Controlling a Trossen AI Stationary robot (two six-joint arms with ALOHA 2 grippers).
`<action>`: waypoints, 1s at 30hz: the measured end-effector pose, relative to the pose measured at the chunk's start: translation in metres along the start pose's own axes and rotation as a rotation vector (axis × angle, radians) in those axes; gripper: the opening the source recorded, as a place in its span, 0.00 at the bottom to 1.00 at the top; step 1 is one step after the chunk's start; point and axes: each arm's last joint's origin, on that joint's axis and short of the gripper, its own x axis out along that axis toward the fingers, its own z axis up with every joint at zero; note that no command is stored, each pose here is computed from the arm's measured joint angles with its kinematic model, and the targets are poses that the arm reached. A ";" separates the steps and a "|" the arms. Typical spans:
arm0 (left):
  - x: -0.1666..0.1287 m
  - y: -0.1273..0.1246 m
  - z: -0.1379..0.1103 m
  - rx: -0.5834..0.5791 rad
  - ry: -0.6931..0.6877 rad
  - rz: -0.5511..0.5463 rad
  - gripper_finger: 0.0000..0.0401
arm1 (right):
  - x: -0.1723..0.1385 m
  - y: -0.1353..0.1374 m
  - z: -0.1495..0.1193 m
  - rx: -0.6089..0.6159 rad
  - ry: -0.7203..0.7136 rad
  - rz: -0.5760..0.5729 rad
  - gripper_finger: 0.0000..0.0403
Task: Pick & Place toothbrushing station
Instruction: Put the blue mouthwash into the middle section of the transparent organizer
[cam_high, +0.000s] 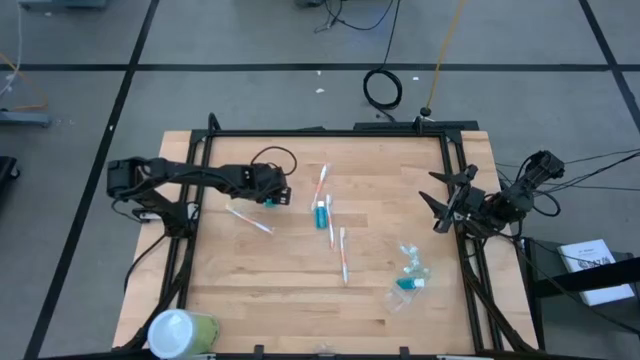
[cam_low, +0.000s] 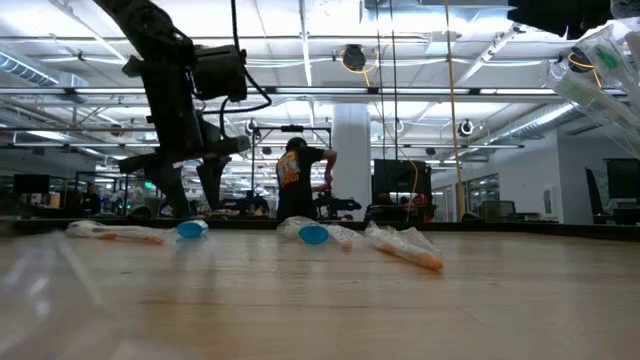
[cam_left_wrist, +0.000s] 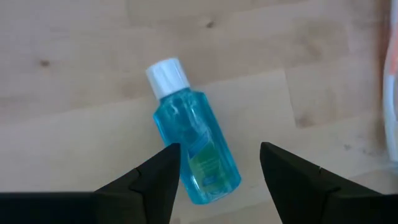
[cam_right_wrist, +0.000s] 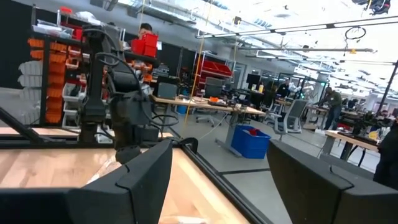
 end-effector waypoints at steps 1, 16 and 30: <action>0.002 0.000 -0.001 0.000 0.014 0.001 0.58 | 0.000 0.000 0.000 0.000 0.000 0.000 0.63; 0.038 0.003 -0.005 -0.017 0.047 0.151 0.67 | 0.000 0.000 0.000 0.056 0.000 0.002 0.62; 0.038 0.000 -0.006 0.130 0.041 0.117 0.44 | 0.002 0.007 -0.002 0.050 0.015 0.009 0.62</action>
